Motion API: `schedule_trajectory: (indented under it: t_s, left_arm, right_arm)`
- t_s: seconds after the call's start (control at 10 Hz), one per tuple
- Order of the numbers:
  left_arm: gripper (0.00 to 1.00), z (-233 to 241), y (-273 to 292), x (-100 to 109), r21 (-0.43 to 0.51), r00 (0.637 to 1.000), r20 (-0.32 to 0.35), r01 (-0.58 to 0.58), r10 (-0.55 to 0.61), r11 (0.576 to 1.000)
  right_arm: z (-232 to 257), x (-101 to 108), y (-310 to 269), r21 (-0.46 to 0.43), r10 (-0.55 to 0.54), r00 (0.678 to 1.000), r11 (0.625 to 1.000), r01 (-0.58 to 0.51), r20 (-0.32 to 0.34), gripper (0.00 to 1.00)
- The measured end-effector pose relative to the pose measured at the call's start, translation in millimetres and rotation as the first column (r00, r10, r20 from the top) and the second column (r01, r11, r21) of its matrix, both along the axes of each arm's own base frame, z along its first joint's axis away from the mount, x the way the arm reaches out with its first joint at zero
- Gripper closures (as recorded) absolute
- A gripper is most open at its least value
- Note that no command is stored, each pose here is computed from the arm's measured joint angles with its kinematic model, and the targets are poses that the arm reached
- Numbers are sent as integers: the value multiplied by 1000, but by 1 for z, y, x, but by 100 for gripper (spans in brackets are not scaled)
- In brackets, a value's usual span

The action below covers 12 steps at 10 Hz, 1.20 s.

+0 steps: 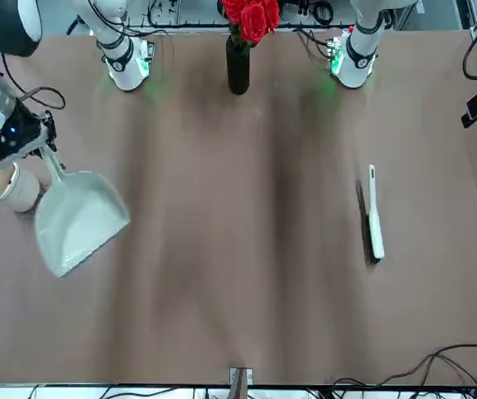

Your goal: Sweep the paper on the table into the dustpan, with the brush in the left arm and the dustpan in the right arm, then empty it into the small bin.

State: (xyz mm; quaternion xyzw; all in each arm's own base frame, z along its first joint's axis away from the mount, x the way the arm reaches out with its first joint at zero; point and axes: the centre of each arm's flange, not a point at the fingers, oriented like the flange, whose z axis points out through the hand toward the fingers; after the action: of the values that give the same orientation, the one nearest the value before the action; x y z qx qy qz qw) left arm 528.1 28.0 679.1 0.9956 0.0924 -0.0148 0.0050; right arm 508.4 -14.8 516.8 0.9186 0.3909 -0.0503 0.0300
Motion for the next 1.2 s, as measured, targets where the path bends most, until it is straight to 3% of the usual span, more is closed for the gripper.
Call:
schedule_trajectory:
  t_s: [0.2, 0.4, 0.6, 0.7, 0.9, 1.2]
  left_arm:
    - [0, 0, 1, 0, 0, 1000, -1, -2, 2, 1000]
    - [0, -2, 1, 1, 0, 1000, -3, -1, 1, 1000]
    - [0, -6, 2, 4, -1, 1000, -11, -3, 3, 1000]
    - [0, -9, 1, 6, -1, 1000, -16, -2, 2, 1000]
    - [0, -12, 0, 8, -1, 1000, -19, 9, -9, 1000]
    - [0, -11, -1, 8, -4, 998, -18, 63, -63, 998]
  right_arm:
    - [-28, 9, -3, 39, 290, 954, 957, -287, -77, 67]
    - [-60, 21, 2, 37, 508, 849, 860, -509, -147, 67]
    - [-105, 33, 2, 54, 671, 731, 740, -670, -128, 67]
    - [-128, 36, -8, 71, 710, 694, 703, -708, -120, 67]
    - [-166, 44, -23, 102, 754, 648, 656, -748, -104, 67]
    - [-212, 55, -25, 118, 774, 629, 633, -765, -72, 67]
